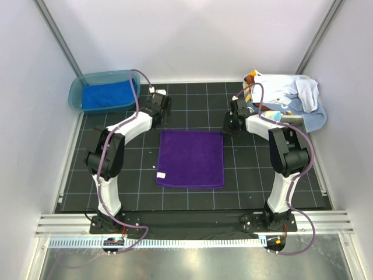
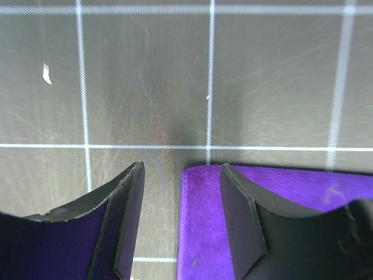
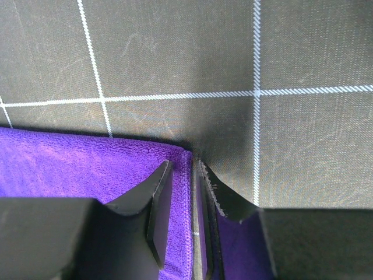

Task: Fold and stack the towels
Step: Fold the towel

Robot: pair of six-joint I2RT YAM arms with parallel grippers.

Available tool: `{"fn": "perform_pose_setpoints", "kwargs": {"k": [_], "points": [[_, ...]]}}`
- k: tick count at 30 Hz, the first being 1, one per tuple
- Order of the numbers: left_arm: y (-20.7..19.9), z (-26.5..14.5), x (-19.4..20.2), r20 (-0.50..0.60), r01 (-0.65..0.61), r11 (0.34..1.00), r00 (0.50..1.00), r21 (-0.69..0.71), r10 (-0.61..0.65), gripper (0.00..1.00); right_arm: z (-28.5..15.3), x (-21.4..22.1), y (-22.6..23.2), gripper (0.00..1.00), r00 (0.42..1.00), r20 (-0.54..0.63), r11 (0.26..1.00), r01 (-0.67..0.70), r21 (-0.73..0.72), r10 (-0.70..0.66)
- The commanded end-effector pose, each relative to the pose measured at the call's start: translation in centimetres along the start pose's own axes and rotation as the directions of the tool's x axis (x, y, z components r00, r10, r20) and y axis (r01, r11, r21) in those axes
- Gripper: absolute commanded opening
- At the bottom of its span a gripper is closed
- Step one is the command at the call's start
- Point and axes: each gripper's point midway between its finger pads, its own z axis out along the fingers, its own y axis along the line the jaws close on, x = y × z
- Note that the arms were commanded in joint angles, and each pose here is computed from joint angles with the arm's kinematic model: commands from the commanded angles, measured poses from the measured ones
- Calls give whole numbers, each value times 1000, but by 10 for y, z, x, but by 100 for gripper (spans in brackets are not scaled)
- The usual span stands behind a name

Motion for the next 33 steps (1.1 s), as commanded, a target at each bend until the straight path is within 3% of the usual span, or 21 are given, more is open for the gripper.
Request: {"fn": "perform_pose_setpoints", "kwargs": {"k": [1, 6, 16, 33], "points": [[-4, -35, -44, 119, 22, 998, 993, 57, -29, 59, -20, -30, 20, 31, 995, 98, 999, 37, -32, -33], [-7, -40, -33, 90, 21, 995, 995, 95, -30, 58, -16, -28, 22, 32, 996, 85, 999, 40, -35, -37], [-18, -8, 6, -30, 9, 990, 1000, 144, -4, 57, -3, -22, 20, 32, 998, 50, 999, 49, -14, -48], [-13, 14, 30, -87, 37, 989, 996, 142, -25, 54, 1, -9, 7, 33, 998, 28, 997, 62, 55, -64]]}}
